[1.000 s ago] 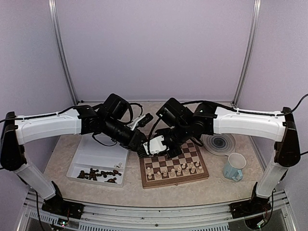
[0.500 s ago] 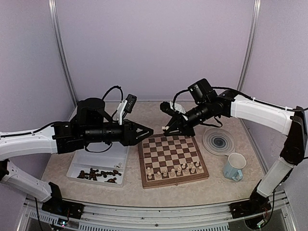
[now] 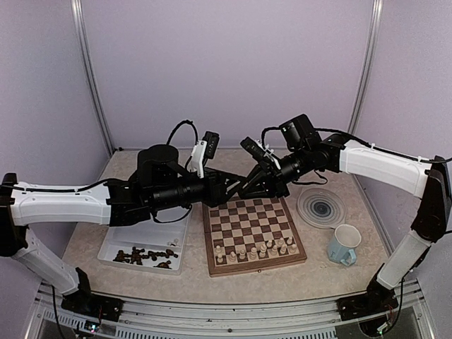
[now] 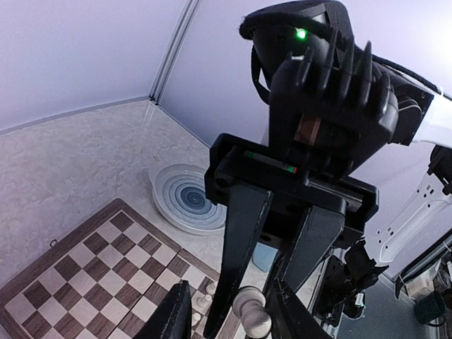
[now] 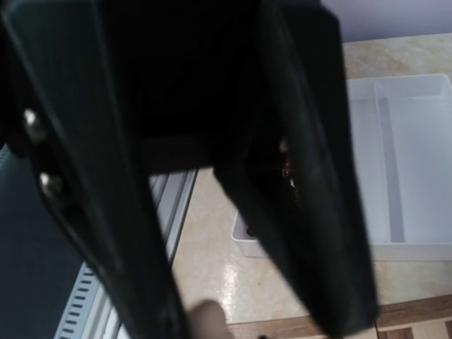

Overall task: Set up the chess pieces on the board
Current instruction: Pass from the right arm to the left

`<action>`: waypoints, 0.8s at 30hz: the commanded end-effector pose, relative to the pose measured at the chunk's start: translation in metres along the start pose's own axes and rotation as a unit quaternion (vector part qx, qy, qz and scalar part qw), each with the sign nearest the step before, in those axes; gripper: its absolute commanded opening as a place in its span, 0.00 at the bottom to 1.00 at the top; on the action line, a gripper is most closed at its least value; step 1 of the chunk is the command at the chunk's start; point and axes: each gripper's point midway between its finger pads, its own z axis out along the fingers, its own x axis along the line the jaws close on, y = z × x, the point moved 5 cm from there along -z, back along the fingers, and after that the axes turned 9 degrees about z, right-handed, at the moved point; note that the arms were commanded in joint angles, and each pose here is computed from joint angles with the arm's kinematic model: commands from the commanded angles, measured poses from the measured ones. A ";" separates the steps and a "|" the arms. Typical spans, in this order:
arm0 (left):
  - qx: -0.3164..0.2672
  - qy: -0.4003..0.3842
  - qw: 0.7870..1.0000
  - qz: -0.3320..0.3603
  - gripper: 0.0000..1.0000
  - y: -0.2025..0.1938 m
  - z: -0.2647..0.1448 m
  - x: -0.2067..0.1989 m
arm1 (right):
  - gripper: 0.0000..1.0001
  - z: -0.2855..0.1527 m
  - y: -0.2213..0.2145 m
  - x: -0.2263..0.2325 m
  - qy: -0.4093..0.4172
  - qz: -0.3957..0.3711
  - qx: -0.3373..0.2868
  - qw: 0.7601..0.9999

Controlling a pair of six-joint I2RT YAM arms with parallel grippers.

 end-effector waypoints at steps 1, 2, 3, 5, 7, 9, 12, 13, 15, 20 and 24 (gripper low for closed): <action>-0.019 -0.017 1.000 0.002 0.37 0.013 0.003 -0.007 | 0.07 -0.001 0.003 0.004 0.022 0.002 -0.012 1.000; -0.019 -0.017 1.000 0.002 0.36 0.013 0.003 -0.006 | 0.07 -0.001 0.003 0.005 0.023 0.003 -0.012 1.000; -0.019 -0.017 1.000 0.001 0.34 0.014 0.003 -0.005 | 0.07 0.000 0.003 0.004 0.023 0.003 -0.012 1.000; -0.017 -0.019 1.000 -0.003 0.32 0.012 0.002 -0.003 | 0.08 0.000 0.002 0.004 0.023 0.005 -0.011 1.000; -0.016 -0.022 1.000 -0.005 0.28 0.012 0.002 -0.003 | 0.08 0.000 0.002 0.004 0.025 0.006 -0.011 1.000; -0.015 -0.024 1.000 -0.008 0.23 0.010 0.001 -0.001 | 0.08 0.000 0.002 0.003 0.025 0.006 -0.012 1.000; -0.012 -0.027 0.999 -0.013 0.14 0.010 0.001 0.001 | 0.08 0.000 0.002 0.002 0.025 0.009 -0.013 1.000; -0.011 -0.028 0.999 -0.014 0.12 0.009 0.001 0.001 | 0.08 0.000 0.003 0.001 0.024 0.009 -0.014 1.000; -0.011 -0.031 0.999 -0.016 0.07 0.010 0.001 0.002 | 0.08 -0.002 0.003 0.000 0.022 0.010 -0.015 1.000; -0.001 -0.022 1.000 0.004 0.02 0.017 0.002 0.004 | 0.48 -0.014 -0.003 -0.005 -0.020 -0.016 0.008 1.000; 0.065 0.022 0.996 0.049 0.02 0.006 0.005 0.014 | 0.64 -0.045 -0.026 -0.016 -0.113 -0.043 0.055 0.991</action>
